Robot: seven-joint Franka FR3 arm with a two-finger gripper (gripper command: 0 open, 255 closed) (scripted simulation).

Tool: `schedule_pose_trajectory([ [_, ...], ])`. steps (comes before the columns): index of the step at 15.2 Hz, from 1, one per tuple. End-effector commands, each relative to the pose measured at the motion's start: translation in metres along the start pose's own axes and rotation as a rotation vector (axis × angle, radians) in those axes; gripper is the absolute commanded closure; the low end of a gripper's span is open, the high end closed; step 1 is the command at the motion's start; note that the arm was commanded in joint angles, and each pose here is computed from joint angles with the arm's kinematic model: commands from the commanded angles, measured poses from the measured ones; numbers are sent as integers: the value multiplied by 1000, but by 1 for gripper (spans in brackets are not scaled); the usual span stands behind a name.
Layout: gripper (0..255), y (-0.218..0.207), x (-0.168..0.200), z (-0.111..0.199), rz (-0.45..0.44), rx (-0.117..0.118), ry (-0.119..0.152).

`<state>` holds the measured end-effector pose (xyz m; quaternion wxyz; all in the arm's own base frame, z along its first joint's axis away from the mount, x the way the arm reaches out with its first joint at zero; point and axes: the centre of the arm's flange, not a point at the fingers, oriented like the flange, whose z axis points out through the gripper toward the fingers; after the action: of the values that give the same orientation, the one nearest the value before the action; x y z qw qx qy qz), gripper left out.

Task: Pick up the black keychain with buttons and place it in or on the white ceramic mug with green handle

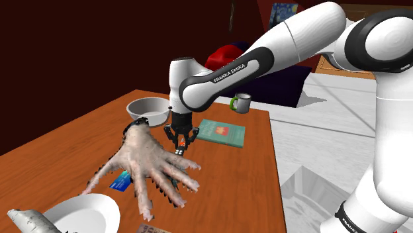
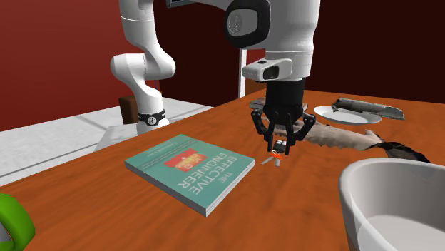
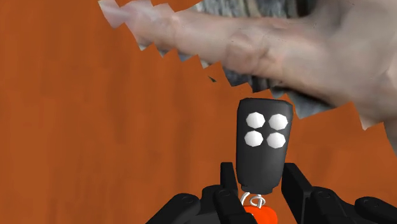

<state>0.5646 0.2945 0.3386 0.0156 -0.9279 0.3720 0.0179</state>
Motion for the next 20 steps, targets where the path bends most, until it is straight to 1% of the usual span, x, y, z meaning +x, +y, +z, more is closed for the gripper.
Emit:
schedule_pose_trajectory([
  [1, 255, 0, 0, 0, 0, 0, 0],
  [6, 255, 0, 0, 0, 0, 0, 0],
  [20, 255, -1, -3, -74, 0, 0, 0],
])
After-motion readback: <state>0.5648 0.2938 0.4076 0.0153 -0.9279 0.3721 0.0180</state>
